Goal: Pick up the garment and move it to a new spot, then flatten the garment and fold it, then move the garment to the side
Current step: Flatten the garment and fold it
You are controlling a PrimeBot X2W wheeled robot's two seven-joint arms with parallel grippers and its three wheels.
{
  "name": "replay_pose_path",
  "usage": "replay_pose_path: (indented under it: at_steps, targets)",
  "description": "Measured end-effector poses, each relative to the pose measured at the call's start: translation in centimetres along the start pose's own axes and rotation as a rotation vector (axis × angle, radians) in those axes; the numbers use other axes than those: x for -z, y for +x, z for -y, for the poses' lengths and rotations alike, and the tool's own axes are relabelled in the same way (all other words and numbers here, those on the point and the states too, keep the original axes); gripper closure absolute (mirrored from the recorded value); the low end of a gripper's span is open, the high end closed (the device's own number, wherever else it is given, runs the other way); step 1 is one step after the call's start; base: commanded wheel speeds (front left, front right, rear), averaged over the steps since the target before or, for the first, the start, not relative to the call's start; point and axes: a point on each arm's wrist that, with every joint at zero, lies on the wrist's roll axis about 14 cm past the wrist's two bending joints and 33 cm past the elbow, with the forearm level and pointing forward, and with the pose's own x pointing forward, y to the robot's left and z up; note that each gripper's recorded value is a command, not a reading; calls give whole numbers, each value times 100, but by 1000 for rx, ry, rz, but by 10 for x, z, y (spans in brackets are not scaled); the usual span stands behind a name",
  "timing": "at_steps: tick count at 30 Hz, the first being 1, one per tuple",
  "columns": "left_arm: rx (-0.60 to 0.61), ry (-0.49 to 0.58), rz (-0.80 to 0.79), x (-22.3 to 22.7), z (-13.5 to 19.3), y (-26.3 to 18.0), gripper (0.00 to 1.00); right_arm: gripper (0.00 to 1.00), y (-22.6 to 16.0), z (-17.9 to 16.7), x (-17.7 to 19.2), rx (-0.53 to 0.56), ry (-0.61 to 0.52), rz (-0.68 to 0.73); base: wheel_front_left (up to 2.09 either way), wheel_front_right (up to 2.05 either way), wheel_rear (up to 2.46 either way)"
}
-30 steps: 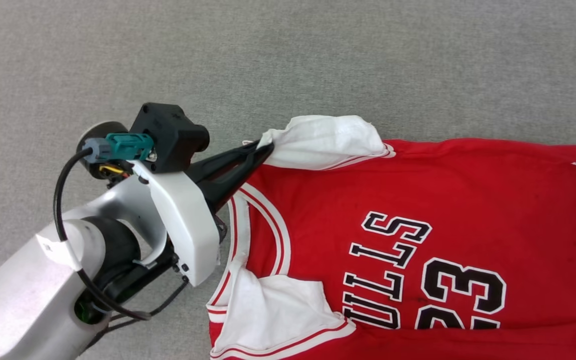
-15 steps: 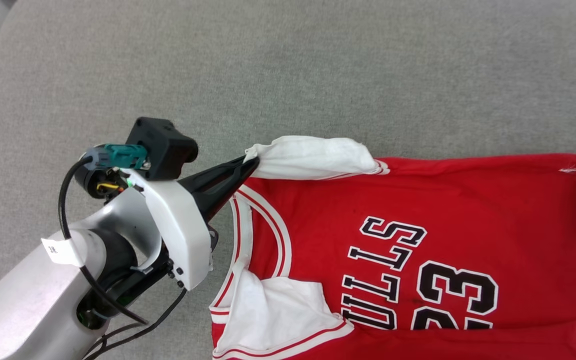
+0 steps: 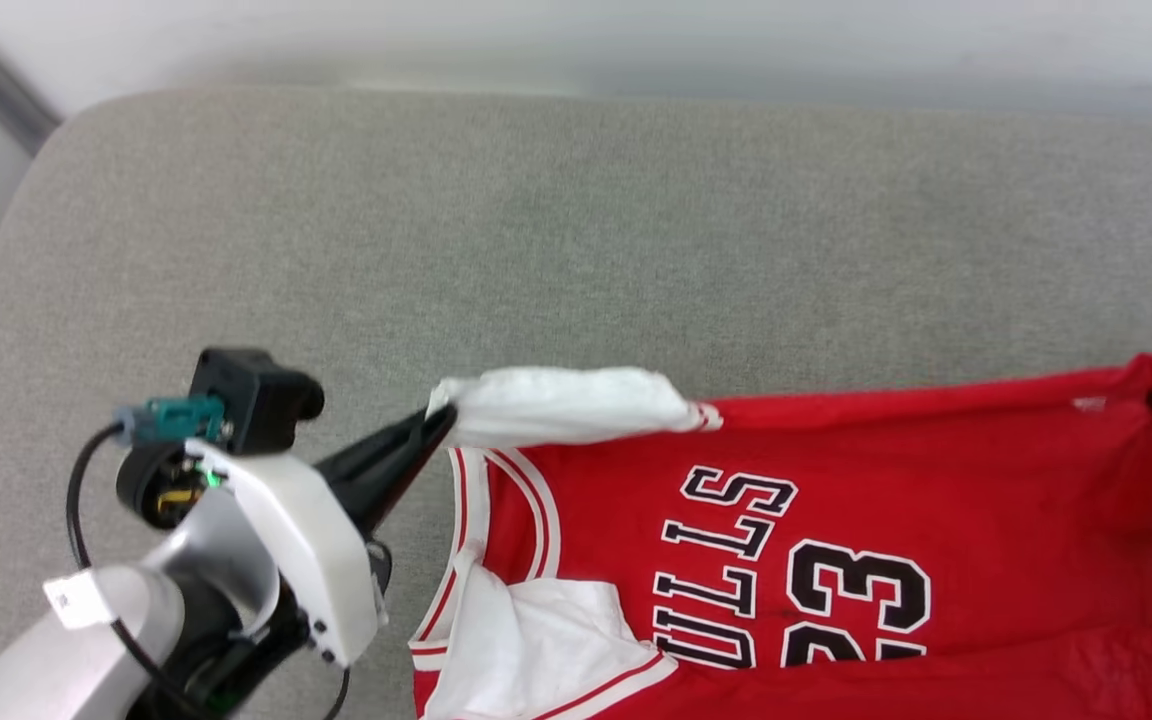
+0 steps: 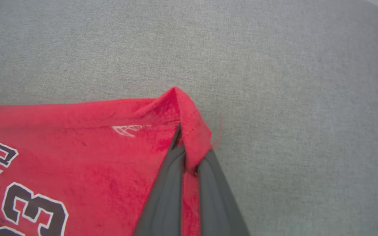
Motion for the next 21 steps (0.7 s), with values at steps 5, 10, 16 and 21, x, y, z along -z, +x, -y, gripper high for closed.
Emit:
replay_pose_path:
  at_steps: [5, 10, 16, 21]
  targets:
    - [-25, -61, -25, 22, 7, -20, 100, 100, -23, -3, 21, -10, 45, 9, 0, 0, 0]
    - [-65, -108, -93, 53, 7, -36, 100, 100, -38, -8, 54, -21, 59, -39, 0, 0, 0]
    - [-84, -147, -197, 92, 11, -50, 100, 100, -49, -13, 96, -39, 60, -138, 0, 0, 0]
    - [-87, -172, -278, 120, 13, -54, 100, 100, -49, -14, 118, -47, 29, -204, 0, 0, 0]
